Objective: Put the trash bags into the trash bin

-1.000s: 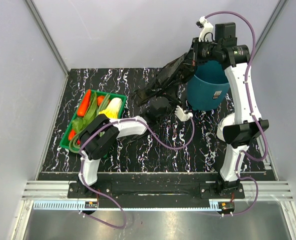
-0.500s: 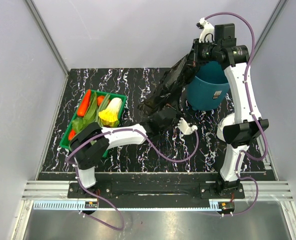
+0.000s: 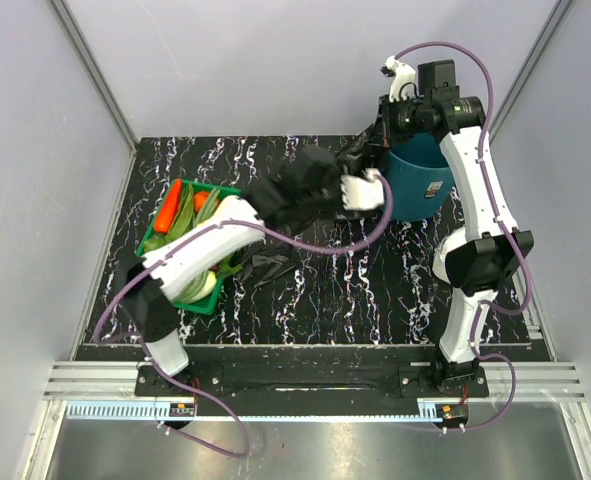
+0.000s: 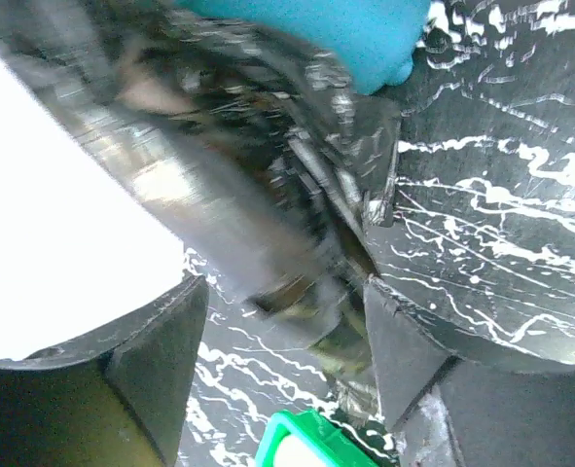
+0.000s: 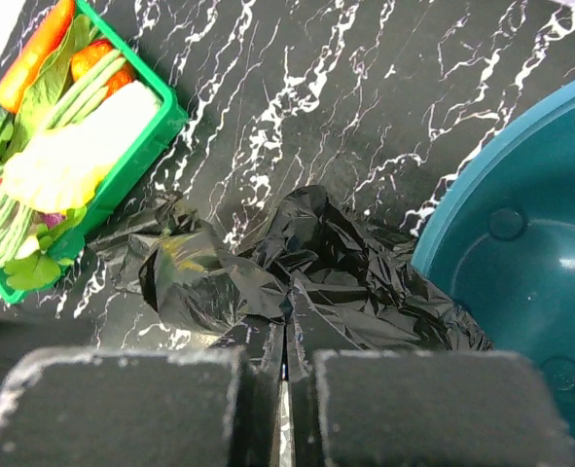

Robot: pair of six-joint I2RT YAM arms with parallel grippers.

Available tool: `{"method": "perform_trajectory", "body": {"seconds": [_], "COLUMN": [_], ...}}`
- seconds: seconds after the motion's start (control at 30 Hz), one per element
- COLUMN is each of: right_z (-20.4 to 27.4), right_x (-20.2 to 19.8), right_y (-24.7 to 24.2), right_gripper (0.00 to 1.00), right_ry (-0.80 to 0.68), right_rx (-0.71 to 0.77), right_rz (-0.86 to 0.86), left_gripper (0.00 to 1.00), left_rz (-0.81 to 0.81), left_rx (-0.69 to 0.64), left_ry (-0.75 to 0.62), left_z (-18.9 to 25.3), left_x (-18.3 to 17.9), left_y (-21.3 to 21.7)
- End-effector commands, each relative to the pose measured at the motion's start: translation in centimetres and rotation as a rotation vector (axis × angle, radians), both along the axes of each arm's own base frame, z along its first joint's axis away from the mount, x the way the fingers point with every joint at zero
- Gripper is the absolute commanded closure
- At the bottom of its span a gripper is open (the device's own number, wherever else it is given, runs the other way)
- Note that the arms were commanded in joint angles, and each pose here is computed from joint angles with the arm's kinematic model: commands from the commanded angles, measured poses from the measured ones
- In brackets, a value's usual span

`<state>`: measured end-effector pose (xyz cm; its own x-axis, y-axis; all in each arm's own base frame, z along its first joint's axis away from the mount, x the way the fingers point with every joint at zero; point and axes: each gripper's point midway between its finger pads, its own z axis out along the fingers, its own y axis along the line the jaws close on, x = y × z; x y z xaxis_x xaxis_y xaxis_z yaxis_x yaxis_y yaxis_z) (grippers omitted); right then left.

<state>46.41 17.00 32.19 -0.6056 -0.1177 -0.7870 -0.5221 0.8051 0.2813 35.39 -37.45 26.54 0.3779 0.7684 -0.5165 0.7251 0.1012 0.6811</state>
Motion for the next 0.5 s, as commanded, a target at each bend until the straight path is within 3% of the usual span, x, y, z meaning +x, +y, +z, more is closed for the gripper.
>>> {"method": "perform_trajectory", "body": {"seconds": [0.0, 0.23, 0.47], "right_z": [3.6, 5.4, 6.4], "right_x": [-1.8, -3.7, -5.0], "right_y": [0.4, 1.4, 2.4], "right_gripper": [1.00, 1.00, 1.00], "right_ry": [-0.128, -0.171, -0.187], "right_rx": [0.014, 0.055, 0.099], "right_rz": [0.108, 0.200, 0.280], "left_gripper": [0.24, 0.06, 0.01], "left_rz": [-0.011, -0.006, -0.065], "left_rx": [-0.284, -0.491, -0.595], "left_ry": [0.325, 0.498, 0.727], "left_z": [5.5, 7.9, 7.1], "left_x": [-2.9, -0.5, -1.4], "left_y": [3.3, 6.8, 5.0]}}
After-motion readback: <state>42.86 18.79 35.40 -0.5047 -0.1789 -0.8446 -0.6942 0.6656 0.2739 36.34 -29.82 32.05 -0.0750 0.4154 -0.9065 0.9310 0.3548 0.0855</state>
